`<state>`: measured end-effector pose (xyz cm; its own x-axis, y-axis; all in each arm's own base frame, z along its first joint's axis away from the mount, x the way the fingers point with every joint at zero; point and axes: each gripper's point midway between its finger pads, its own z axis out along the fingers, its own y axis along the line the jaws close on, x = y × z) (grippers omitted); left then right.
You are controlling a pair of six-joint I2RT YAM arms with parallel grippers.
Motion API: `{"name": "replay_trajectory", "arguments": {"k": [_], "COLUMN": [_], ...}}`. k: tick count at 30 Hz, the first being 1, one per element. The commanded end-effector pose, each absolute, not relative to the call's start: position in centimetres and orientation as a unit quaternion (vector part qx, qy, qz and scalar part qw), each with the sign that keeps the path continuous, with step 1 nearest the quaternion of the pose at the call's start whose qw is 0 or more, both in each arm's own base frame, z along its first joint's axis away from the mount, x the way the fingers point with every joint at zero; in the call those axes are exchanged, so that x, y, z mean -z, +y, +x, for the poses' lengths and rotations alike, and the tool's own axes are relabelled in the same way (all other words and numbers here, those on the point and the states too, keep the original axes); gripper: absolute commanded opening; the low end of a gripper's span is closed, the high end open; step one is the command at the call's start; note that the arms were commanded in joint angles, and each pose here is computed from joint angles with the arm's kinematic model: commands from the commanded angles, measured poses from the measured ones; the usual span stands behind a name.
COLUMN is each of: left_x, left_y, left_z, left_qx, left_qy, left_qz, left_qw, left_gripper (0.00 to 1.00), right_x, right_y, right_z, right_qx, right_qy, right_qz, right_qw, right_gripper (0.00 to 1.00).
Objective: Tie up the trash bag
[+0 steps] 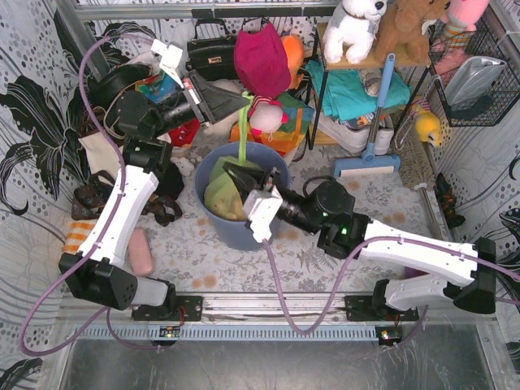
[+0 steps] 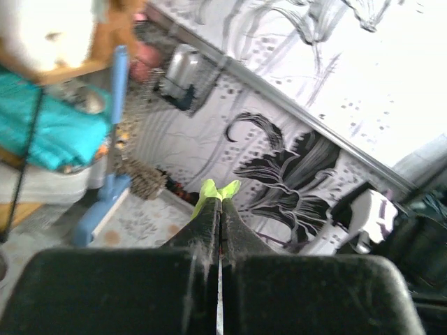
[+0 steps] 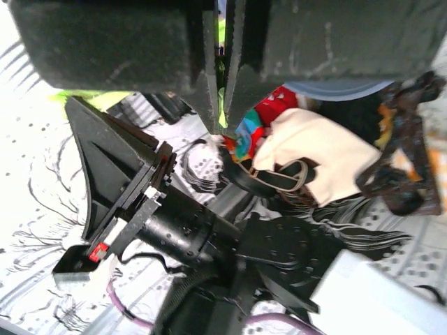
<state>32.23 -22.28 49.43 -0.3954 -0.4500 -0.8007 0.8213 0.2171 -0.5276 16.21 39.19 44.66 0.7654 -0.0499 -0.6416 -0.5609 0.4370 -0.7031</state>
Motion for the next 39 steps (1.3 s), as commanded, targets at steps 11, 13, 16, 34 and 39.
{"name": "replay_trajectory", "arguments": {"k": [11,13,16,34,39], "left_x": [-57.0,-55.7,-53.3,-55.1,-56.0], "left_y": [-25.9,-26.1,-26.7,-27.4,-25.9], "left_z": [24.7,25.6,26.9,26.9,27.1], "left_qx": [0.65,0.649,0.652,0.658,0.6], "left_qy": [0.482,0.494,0.511,0.489,0.505], "left_qz": [0.268,0.256,0.239,0.254,0.252], "left_qw": [0.522,0.519,0.507,0.514,0.567], "left_gripper": [0.0,0.0,0.0,0.53,0.66], "right_x": [-50.7,-49.7,-47.7,-50.6,-52.8], "right_y": [37.0,36.8,36.4,32.5,30.0], "right_z": [22.4,22.6,22.6,20.6,19.8], "right_qx": [-0.11,-0.109,-0.115,-0.173,-0.18], "right_qy": [0.334,0.343,0.36,0.374,0.387], "right_qz": [-0.415,-0.417,-0.419,-0.362,-0.347], "right_qw": [0.839,0.834,0.826,0.836,0.835], "right_gripper": [0.0,0.0,0.0,0.64,0.81]}}
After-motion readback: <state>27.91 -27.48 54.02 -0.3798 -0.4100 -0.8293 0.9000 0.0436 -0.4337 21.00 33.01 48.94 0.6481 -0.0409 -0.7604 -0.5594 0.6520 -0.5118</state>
